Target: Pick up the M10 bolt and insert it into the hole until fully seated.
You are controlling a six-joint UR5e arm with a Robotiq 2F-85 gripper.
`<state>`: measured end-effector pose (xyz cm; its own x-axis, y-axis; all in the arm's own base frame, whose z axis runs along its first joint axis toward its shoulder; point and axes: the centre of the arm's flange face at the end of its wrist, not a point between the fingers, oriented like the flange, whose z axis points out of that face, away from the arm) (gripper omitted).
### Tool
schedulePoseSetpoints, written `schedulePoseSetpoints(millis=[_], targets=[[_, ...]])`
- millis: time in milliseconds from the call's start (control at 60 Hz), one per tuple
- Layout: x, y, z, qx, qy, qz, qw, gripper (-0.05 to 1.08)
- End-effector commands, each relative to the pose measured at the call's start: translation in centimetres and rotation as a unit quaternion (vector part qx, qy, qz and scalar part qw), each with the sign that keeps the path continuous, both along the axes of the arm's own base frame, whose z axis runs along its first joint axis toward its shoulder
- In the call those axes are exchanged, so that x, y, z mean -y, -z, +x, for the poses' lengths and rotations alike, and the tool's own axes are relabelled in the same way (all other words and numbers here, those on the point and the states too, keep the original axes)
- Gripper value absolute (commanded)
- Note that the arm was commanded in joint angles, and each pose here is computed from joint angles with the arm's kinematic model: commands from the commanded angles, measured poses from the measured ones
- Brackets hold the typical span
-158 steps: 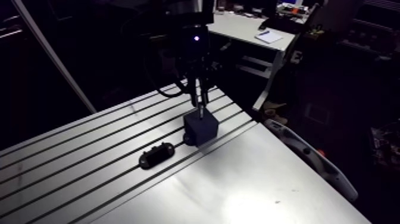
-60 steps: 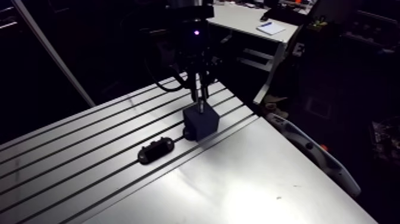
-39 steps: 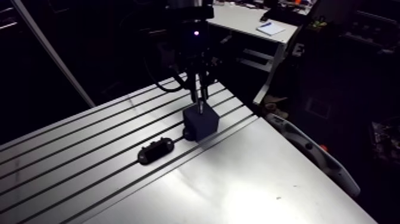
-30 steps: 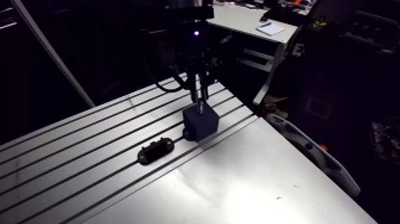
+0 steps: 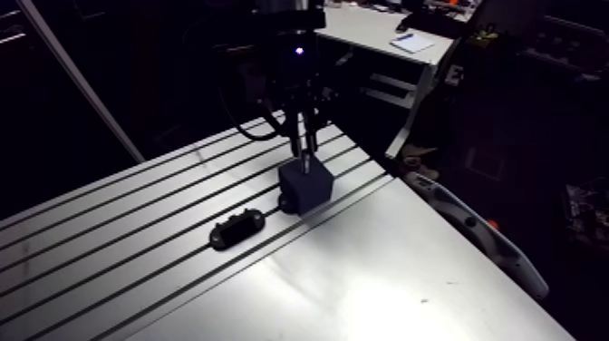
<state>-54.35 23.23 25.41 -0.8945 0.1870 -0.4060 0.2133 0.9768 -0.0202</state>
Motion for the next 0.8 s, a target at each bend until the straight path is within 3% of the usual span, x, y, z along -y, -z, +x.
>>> schedulePoseSetpoints(millis=[17,800], targets=[[-0.01,0.10,-0.01,0.001,0.000,-0.0005,1.000,1.08],[-0.41,0.31,0.04,0.001,0.003,-0.0010,1.000,1.08]])
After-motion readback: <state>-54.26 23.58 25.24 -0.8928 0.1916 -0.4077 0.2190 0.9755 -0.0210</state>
